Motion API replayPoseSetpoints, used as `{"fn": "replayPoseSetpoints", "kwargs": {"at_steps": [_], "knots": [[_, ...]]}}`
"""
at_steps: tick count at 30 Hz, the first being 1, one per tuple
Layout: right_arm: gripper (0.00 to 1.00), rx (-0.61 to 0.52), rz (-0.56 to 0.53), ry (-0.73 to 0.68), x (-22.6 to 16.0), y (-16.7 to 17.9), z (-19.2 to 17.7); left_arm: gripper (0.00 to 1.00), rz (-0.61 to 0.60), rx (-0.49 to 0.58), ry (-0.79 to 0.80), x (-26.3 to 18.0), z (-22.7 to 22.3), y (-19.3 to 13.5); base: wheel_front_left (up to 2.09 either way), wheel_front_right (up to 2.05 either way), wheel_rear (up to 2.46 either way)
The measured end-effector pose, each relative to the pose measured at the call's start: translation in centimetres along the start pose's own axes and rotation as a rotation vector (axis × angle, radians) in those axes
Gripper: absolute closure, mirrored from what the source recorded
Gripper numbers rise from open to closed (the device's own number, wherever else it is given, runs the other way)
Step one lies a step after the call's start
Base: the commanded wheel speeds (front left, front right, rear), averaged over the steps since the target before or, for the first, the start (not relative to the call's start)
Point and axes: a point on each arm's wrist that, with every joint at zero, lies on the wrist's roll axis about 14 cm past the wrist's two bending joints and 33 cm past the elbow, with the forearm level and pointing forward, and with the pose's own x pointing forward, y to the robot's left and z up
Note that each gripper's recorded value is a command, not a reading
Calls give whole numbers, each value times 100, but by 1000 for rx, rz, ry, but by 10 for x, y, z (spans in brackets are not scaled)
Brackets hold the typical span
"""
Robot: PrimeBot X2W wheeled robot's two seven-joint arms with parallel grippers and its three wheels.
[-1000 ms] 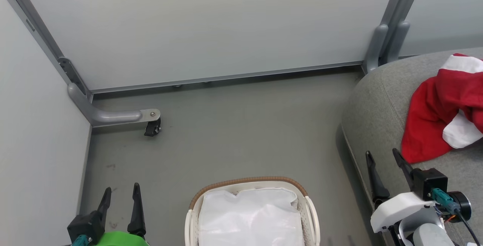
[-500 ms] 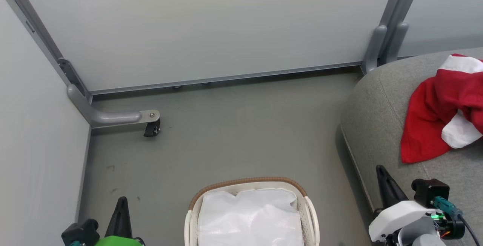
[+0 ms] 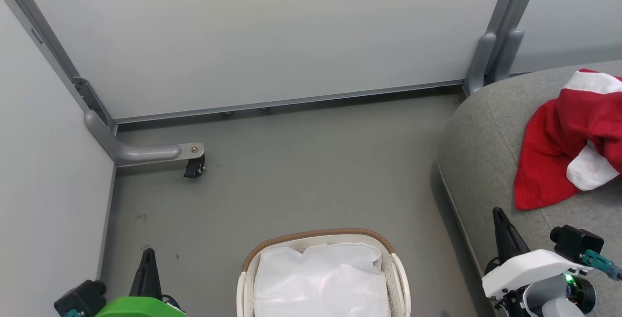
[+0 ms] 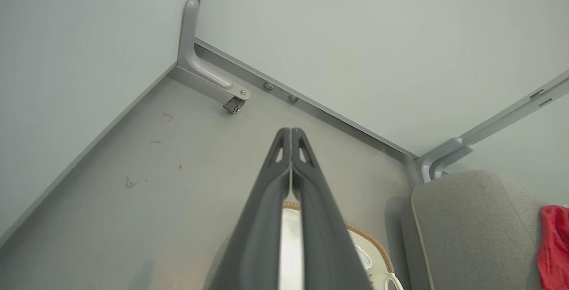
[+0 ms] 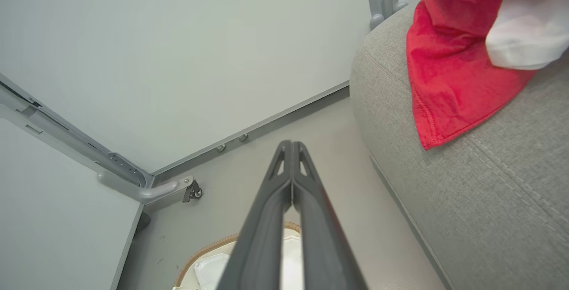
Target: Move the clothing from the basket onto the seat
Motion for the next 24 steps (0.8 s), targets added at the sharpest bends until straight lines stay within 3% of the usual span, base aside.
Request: {"fn": "replayPoseSetpoints", "kwargs": {"at_steps": [24], "knots": [[100, 350, -32, -16, 0, -6, 12, 100, -7, -314, -25, 11, 19, -7, 0, 0, 0]]}}
